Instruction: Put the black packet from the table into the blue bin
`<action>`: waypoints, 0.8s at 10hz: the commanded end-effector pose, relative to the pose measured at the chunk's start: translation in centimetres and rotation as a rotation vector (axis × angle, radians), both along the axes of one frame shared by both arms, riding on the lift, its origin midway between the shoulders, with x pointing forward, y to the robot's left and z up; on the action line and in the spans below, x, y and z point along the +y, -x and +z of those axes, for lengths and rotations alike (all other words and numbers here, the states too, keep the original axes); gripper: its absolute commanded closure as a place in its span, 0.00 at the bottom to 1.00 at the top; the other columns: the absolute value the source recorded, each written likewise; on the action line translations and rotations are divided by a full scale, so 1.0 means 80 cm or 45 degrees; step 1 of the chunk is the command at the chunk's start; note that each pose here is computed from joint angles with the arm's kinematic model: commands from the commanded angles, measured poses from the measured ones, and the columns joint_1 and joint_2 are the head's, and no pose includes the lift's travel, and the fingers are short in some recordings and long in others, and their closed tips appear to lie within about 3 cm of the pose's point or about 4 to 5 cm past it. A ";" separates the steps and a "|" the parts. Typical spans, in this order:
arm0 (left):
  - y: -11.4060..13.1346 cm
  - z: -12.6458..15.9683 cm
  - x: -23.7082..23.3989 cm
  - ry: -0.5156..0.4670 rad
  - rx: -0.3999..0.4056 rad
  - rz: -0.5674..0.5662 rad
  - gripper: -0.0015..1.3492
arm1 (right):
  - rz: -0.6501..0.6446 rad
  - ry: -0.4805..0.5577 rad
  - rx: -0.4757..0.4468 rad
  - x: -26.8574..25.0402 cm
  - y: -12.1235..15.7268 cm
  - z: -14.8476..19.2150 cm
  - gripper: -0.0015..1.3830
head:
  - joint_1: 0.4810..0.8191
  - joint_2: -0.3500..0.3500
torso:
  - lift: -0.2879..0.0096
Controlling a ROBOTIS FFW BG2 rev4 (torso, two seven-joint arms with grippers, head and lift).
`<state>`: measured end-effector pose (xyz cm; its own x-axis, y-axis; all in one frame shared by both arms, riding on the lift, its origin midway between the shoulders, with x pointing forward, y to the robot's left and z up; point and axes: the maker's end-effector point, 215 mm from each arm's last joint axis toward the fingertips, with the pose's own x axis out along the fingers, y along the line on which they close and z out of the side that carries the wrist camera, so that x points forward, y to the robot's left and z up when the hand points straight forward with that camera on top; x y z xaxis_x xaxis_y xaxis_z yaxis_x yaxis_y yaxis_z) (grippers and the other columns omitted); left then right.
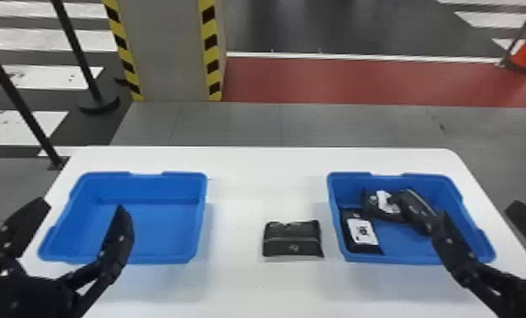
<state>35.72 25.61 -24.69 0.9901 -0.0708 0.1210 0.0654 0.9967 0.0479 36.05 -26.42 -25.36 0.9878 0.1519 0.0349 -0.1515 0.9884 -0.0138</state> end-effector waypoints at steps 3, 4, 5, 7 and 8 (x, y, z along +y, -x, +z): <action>0.001 -0.001 0.001 -0.002 0.002 0.001 0.08 | -0.001 -0.009 0.000 0.000 0.000 0.000 0.08 | 0.63 0.48 | 0.60; 0.001 -0.002 0.001 0.000 0.005 0.003 0.08 | -0.001 -0.006 -0.003 0.000 0.000 0.002 0.08 | 0.63 0.48 | 0.60; 0.001 -0.002 0.001 0.000 0.005 0.003 0.08 | -0.002 -0.006 -0.003 0.000 0.000 0.002 0.08 | 0.63 0.48 | 0.60; 0.001 -0.003 0.003 -0.001 0.008 0.007 0.08 | 0.007 0.006 0.026 0.002 -0.005 -0.004 0.08 | 0.63 0.48 | 0.60; 0.001 -0.002 0.002 -0.002 0.005 0.005 0.08 | 0.063 0.046 0.034 0.013 -0.017 -0.002 0.08 | 0.63 0.49 | 0.60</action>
<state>35.66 25.79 -24.86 0.9910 -0.0674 0.1155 0.0621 0.9969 0.0487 36.80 -25.57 -25.52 0.9815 0.1913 0.0111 -0.1909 0.9812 -0.0278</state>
